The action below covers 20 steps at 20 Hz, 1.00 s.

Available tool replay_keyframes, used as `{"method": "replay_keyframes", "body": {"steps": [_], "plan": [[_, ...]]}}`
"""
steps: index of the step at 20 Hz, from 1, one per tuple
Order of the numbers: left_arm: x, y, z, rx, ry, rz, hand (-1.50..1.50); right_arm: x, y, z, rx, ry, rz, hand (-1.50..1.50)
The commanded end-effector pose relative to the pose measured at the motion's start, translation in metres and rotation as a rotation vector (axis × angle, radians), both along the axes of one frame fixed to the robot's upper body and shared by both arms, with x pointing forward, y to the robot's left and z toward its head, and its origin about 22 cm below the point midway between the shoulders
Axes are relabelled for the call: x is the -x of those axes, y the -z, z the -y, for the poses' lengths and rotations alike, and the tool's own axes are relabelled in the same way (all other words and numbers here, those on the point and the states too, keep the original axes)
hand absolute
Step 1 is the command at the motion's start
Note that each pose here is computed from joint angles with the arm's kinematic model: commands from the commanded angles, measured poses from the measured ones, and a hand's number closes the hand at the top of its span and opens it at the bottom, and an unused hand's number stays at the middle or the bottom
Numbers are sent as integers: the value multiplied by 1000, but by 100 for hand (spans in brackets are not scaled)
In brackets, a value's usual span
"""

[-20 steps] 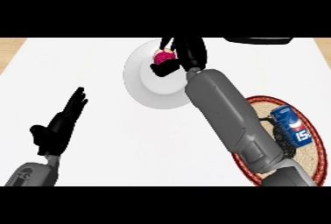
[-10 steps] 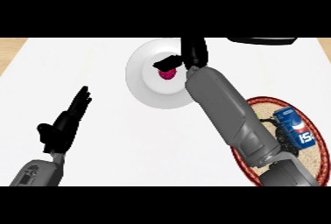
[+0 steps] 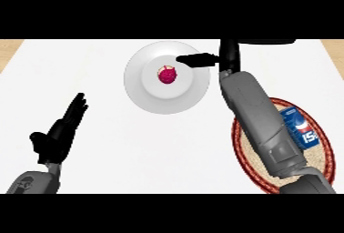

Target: Pick the cupcake from the placemat and place it in the plate

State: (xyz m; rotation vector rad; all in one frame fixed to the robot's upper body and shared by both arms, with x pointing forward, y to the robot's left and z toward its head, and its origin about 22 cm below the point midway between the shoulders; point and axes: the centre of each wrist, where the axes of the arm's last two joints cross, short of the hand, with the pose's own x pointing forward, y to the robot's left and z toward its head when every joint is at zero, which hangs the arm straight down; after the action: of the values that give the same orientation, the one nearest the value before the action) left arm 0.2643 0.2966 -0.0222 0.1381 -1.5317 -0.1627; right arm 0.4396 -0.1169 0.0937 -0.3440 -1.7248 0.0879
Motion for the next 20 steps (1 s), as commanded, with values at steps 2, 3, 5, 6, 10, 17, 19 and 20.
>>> {"method": "replay_keyframes", "body": {"steps": [2, 3, 5, 6, 10, 17, 19, 20], "plan": [[5, 13, -3, 1, -1, 0, 0, -1, 22, 55, -99, -30, 52, -150], [6, -2, -3, -2, -9, 1, 0, 6, 36, 74, -97, -29, 50, -150], [-9, -9, 12, 2, -10, 10, 0, 12, 52, 99, -79, -53, 51, -150], [12, 11, 6, 7, -15, -5, 0, 8, 37, 124, -56, -77, 54, -150], [12, 4, 2, -4, -25, -18, 0, 22, 52, 153, -9, -128, 40, -150], [15, 2, 1, -17, 12, -13, 0, 25, 67, 176, 31, -154, 37, -150], [7, 0, 13, -5, -13, -4, 0, 22, 67, 180, 23, -146, 41, -150], [14, 11, 5, 4, -17, 10, 0, 35, 85, 190, 34, -156, 37, -150]]}}
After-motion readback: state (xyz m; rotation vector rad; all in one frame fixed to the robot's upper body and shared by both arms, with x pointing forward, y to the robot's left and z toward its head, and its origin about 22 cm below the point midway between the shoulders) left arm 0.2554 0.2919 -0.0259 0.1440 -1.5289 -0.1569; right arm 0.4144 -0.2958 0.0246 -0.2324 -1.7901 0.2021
